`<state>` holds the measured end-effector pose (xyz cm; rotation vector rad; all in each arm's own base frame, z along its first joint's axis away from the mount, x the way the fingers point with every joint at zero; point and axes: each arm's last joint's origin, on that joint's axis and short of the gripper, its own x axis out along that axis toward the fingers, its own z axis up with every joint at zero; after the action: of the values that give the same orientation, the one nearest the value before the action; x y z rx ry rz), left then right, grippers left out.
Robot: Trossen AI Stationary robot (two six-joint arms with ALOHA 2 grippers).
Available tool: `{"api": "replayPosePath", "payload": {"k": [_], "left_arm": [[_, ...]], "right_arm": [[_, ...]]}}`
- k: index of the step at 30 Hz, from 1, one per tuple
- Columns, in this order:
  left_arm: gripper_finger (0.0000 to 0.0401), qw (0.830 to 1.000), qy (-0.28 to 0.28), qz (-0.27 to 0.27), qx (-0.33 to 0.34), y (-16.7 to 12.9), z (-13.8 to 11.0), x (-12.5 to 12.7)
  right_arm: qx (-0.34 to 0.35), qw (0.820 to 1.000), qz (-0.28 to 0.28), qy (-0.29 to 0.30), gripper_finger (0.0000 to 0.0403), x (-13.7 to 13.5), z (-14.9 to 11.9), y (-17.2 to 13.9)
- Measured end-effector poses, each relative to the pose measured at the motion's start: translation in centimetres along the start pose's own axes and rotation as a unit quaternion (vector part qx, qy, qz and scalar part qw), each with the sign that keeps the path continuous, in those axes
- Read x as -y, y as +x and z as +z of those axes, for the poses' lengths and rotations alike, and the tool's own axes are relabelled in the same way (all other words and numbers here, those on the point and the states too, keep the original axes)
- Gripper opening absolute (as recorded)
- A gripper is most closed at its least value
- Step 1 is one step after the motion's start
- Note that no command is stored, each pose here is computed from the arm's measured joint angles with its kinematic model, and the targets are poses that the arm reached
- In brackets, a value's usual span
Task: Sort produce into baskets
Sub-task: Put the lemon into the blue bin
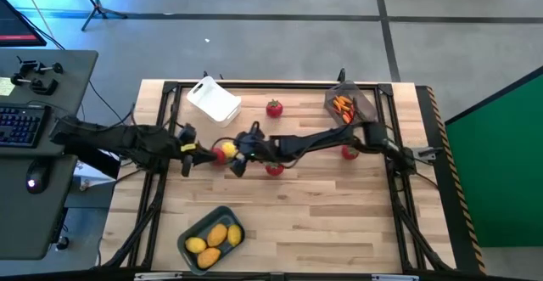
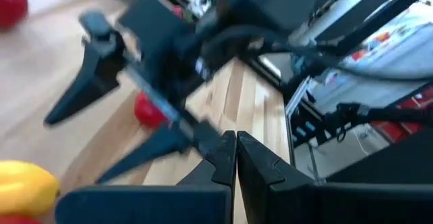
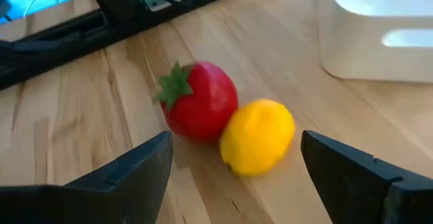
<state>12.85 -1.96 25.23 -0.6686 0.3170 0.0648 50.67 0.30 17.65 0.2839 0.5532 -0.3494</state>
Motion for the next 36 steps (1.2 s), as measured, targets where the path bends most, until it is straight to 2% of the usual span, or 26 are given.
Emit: {"api": "replayPosePath", "payload": {"k": [5,9,19,24,30,33,36], "left_arm": [[0.0,0.999,0.006,-0.001,0.047,-1.3,0.6,-0.1],[0.0,0.998,0.013,-0.013,0.067,-2.2,0.9,-0.1],[0.0,0.996,0.013,-0.015,0.085,-2.8,1.0,-0.2],[0.0,0.996,0.012,-0.007,0.092,-2.8,1.0,-0.2],[0.0,0.995,0.012,-0.006,0.094,-2.8,1.1,-0.2],[0.0,0.995,0.032,-0.004,0.094,-2.8,1.1,-0.2],[0.0,0.994,0.05,-0.003,0.097,-2.8,1.1,-0.2]], "right_arm": [[-0.02,0.999,-0.05,-0.001,0.0317,-0.5,-0.1,2.7],[-0.023,0.998,-0.057,0.018,0.0317,-0.2,0.1,4.5],[-0.067,0.993,-0.08,0.06,0.0306,1.4,-0.4,5.3],[-0.102,0.991,-0.055,0.068,0.0265,1.9,-0.6,5.4],[-0.116,0.99,-0.05,0.067,0.0183,2.0,-0.8,5.4],[-0.123,0.989,-0.04,0.067,0.0146,1.7,-0.7,5.1],[-0.145,0.986,-0.047,0.069,0.0131,1.1,0.1,4.0]]}}
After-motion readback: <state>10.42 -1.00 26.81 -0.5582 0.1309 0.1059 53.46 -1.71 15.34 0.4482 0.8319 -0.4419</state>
